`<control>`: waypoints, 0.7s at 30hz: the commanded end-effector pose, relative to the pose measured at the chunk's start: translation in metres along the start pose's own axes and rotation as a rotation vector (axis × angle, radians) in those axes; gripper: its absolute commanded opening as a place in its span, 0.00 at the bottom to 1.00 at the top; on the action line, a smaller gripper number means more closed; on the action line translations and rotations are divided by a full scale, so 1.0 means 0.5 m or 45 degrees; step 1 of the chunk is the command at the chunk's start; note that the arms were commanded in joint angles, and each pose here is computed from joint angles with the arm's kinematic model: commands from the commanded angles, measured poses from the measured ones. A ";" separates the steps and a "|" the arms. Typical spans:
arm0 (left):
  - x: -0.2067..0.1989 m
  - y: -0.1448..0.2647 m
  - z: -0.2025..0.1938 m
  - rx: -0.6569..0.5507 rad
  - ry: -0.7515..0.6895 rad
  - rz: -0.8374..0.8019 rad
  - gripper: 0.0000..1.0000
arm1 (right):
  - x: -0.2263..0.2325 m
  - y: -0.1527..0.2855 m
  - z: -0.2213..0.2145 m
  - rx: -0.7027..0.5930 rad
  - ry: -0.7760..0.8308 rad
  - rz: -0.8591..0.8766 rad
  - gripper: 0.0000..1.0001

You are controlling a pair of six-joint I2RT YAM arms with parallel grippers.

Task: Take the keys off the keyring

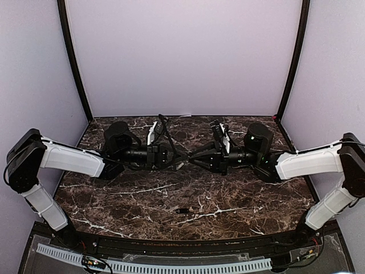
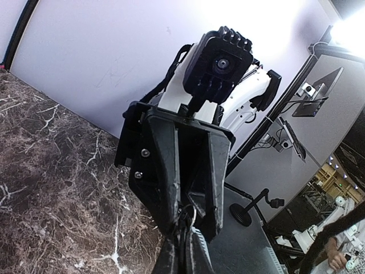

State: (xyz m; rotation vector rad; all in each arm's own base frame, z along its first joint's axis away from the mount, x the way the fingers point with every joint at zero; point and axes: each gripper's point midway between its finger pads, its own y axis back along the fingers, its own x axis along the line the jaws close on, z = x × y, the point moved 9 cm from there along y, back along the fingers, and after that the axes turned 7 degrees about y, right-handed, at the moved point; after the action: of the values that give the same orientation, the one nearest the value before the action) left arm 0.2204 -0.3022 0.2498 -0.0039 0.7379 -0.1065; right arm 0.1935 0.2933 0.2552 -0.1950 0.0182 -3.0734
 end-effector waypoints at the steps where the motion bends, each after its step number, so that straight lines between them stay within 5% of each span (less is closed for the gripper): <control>1: -0.036 0.008 0.015 -0.050 -0.100 -0.037 0.00 | 0.004 -0.011 0.008 -0.028 0.014 0.046 0.23; 8: -0.042 0.012 0.016 -0.066 -0.117 -0.039 0.00 | 0.001 -0.016 -0.001 -0.004 -0.005 0.063 0.31; 18: -0.040 0.011 0.011 -0.049 -0.118 -0.041 0.00 | -0.008 -0.024 0.012 -0.020 -0.008 0.044 0.20; 21: -0.038 0.008 0.008 -0.035 -0.122 -0.034 0.00 | -0.013 -0.027 0.013 -0.020 -0.014 0.026 0.08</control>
State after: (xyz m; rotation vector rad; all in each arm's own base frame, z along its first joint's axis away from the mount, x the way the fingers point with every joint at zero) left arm 0.2177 -0.2987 0.2545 -0.0266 0.7069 -0.0950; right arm 0.1974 0.3017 0.2506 -0.2446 -0.0018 -3.0493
